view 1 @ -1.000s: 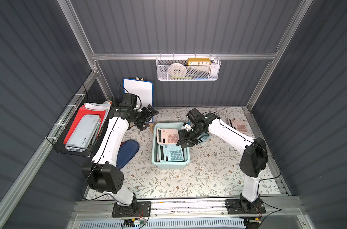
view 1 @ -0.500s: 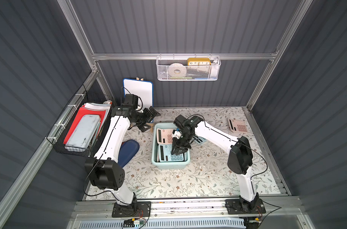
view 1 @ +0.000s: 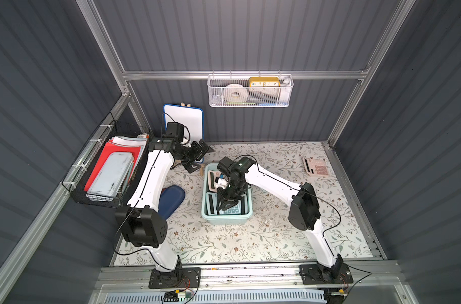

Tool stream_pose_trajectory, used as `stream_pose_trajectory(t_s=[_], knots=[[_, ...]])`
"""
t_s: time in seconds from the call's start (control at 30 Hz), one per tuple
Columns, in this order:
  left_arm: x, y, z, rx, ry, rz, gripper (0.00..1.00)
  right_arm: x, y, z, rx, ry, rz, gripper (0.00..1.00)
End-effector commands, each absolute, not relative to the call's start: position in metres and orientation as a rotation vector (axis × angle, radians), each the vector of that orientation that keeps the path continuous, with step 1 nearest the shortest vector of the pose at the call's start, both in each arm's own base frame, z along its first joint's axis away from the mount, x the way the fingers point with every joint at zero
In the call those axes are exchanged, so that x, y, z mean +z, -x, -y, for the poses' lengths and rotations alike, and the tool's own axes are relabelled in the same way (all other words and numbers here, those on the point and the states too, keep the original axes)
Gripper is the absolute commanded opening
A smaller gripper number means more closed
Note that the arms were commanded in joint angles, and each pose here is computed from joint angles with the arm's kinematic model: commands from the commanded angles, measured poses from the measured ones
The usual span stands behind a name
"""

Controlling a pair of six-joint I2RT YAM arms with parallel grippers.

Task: Put the calculator in the storage box
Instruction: Place the calculator in the storage box, then pick up the calculator at the center of the board.

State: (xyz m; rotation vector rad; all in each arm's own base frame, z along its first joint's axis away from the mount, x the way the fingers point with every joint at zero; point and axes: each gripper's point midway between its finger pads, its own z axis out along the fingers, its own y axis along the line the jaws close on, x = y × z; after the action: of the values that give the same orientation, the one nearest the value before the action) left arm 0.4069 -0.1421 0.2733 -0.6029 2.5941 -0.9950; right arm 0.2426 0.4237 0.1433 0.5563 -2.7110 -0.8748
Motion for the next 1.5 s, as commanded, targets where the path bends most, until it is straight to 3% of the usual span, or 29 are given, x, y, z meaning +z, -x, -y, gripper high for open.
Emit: stream_pose_trajectory(t_s=[0.0,0.23,0.4,0.57,0.9,1.17,1.47], knots=[[0.275,-0.411,0.143,-1.008,0.562,-2.596,0.99,0.181,-0.264,-0.409,-0.962,-0.526,2.795,0.36],[0.267,-0.413,0.146,-1.015,0.551,-2.621,0.99,0.22,-0.312,-0.366,-1.125,-0.241,2.951,0.51],[0.264,-0.412,0.144,-0.987,0.53,-2.636,0.99,0.222,-0.341,-0.316,-1.212,0.194,3.011,0.62],[0.259,-0.408,0.147,-1.024,0.532,-2.633,1.0,0.206,-0.356,-0.265,-1.266,0.691,2.965,0.74],[0.26,-0.402,0.147,-1.034,0.525,-2.626,0.99,0.153,-0.356,-0.208,-1.192,1.392,2.744,0.99],[0.262,-0.398,0.146,-1.036,0.525,-2.619,0.99,0.105,-0.366,-0.186,-1.152,1.84,2.492,0.99],[0.266,-0.395,0.146,-1.038,0.527,-2.614,0.99,0.075,-0.401,-0.191,-1.224,2.019,2.367,0.99]])
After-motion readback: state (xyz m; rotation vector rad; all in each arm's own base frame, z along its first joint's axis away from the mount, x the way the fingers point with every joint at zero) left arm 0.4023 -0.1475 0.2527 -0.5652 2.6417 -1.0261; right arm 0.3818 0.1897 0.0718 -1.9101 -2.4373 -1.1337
